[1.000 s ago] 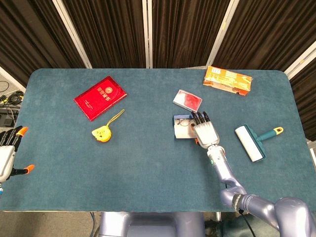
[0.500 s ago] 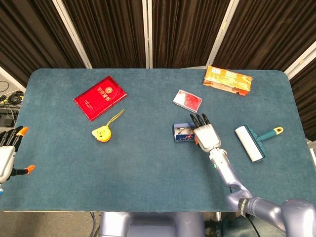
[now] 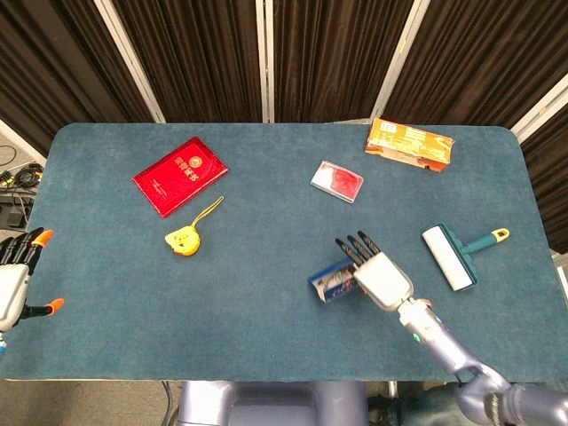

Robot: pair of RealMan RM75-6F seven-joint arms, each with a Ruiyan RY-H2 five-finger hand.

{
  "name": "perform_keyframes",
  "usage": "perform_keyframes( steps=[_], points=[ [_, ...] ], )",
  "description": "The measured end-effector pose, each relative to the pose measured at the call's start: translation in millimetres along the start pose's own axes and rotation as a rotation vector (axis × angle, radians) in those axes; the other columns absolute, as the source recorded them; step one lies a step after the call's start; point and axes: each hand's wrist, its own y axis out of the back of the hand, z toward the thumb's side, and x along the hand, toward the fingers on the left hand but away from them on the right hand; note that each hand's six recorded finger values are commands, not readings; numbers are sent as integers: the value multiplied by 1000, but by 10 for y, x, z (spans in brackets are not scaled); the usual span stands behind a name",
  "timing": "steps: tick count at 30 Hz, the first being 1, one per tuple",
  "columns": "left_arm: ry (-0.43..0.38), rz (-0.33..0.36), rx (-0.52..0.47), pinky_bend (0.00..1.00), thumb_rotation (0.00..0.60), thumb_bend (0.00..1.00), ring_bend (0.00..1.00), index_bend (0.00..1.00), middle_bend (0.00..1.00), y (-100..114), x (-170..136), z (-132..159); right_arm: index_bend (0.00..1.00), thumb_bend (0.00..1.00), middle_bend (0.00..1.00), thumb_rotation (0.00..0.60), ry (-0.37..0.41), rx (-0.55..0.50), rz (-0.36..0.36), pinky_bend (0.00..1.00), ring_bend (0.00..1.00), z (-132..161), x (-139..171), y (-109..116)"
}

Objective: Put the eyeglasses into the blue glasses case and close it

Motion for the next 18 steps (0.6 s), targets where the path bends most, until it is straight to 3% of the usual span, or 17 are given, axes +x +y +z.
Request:
perform_keyframes(
  steps=[18],
  points=[
    [1, -4, 6, 0, 600, 0, 0, 0, 0, -22, 11, 16, 686, 525, 0, 600, 27, 84, 66, 0, 0, 134, -137, -139]
  ],
)
